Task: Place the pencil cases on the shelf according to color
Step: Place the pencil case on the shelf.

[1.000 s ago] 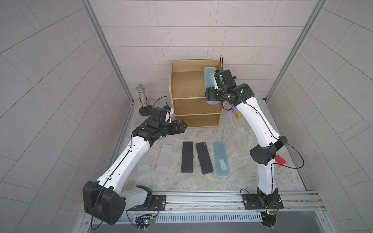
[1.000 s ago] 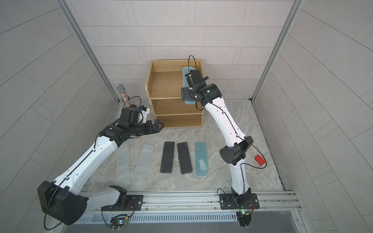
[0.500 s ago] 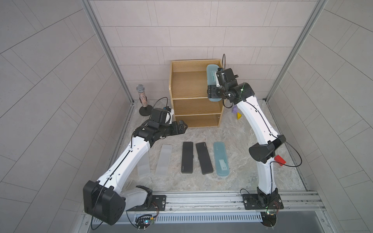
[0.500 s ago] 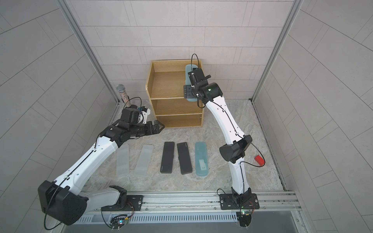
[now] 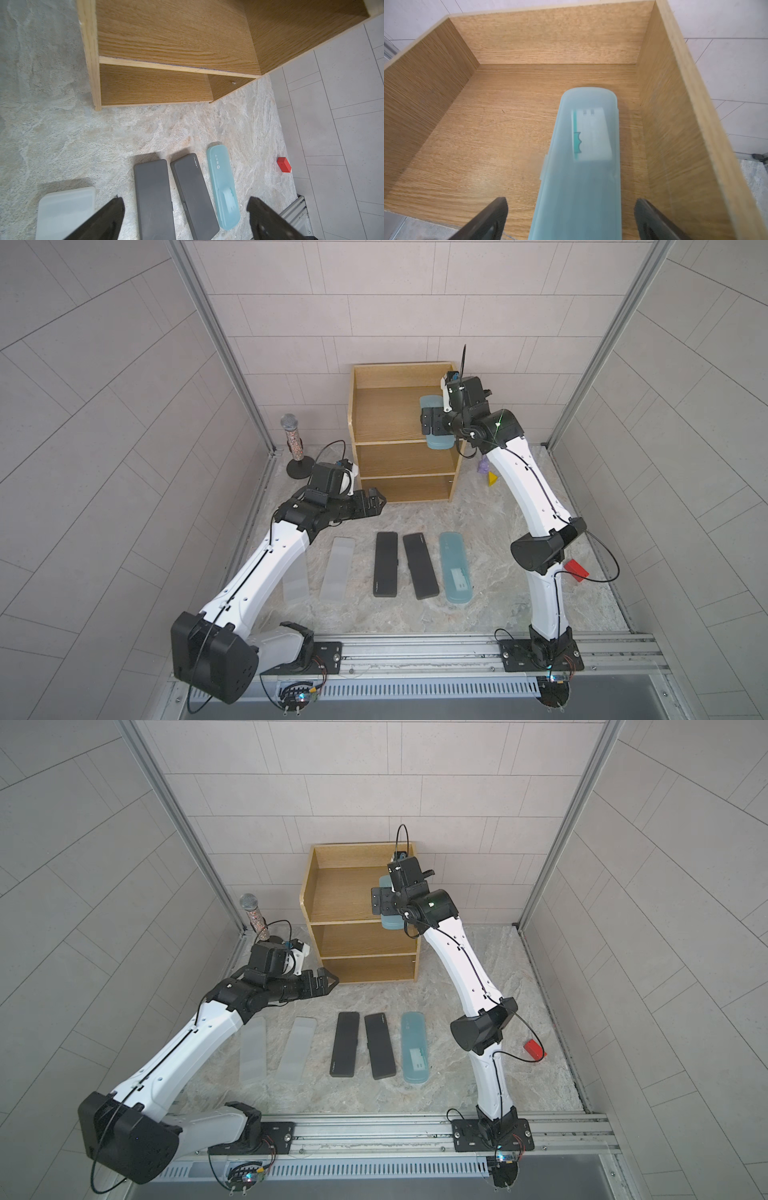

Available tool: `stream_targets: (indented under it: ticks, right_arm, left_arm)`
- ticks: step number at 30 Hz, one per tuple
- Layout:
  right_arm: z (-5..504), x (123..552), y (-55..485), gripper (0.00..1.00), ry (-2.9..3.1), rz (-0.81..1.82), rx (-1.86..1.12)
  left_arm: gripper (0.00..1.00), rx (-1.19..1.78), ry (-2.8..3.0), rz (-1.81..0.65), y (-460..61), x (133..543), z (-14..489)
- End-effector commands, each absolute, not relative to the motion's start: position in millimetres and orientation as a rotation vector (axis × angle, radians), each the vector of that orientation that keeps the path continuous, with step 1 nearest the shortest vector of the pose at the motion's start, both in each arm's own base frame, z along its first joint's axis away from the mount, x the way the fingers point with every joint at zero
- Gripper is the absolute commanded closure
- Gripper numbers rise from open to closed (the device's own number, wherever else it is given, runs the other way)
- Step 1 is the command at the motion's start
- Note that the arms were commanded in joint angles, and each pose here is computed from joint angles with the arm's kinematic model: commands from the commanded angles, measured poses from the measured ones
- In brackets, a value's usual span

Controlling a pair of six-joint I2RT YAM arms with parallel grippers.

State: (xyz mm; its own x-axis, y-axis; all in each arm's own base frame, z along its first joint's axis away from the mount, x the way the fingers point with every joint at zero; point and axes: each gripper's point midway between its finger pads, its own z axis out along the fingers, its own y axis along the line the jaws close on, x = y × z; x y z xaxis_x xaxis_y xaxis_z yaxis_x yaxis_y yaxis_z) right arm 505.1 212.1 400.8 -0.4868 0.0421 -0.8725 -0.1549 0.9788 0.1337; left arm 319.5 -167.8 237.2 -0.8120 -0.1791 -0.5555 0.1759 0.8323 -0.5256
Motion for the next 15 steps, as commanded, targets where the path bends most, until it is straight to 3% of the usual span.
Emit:
stream_targets:
  ticks: [1,6,15]
  right_arm:
    - [472,482,193,0.0,1.897,0.253,-0.07]
    - [472,431,185,0.0,1.962,0.229,-0.124]
    - [344,299,157,0.0,2.13,0.236,-0.06]
  left_arm:
    - [0.0,0.003,2.369,-0.715,-158,319,242]
    - [0.0,-0.088,2.387,-0.629,-141,315,227]
    - [0.0,-0.156,2.474,-0.567,-134,276,191]
